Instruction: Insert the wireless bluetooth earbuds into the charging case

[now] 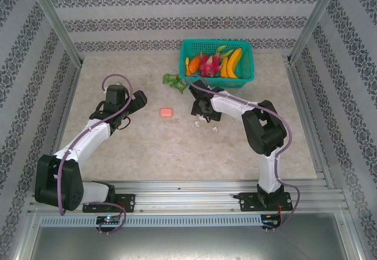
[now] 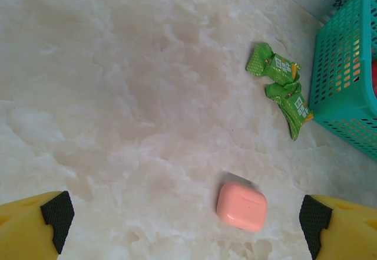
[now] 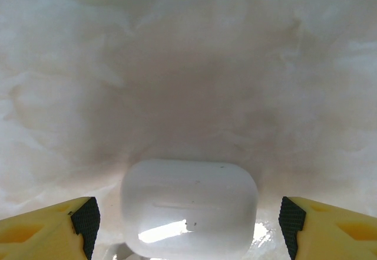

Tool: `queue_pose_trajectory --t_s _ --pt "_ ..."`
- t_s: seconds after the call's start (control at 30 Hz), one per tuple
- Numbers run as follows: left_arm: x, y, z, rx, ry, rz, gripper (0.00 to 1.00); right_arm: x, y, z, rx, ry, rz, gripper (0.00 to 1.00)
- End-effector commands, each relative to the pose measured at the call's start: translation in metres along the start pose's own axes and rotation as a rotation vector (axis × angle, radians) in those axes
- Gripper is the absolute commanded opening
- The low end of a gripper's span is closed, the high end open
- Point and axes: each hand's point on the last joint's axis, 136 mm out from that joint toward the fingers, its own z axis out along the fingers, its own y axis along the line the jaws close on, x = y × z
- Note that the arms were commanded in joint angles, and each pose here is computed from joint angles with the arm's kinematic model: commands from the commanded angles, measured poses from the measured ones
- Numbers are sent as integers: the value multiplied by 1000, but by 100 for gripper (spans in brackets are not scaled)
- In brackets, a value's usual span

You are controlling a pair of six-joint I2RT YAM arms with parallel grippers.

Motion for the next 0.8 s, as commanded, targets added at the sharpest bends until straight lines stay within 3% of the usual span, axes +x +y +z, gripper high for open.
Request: queue_pose_trajectory --t_s 0.0,0.47,0.77 --pt "-11 0 -3 -8 -28 -17 100 -1 -9 5 53 7 5 82" --pt "-13 0 -7 -13 -36 -4 100 3 -2 23 33 37 -24 75" --pt "-12 2 -7 -15 -34 -2 100 -1 4 19 -8 21 -45 52"
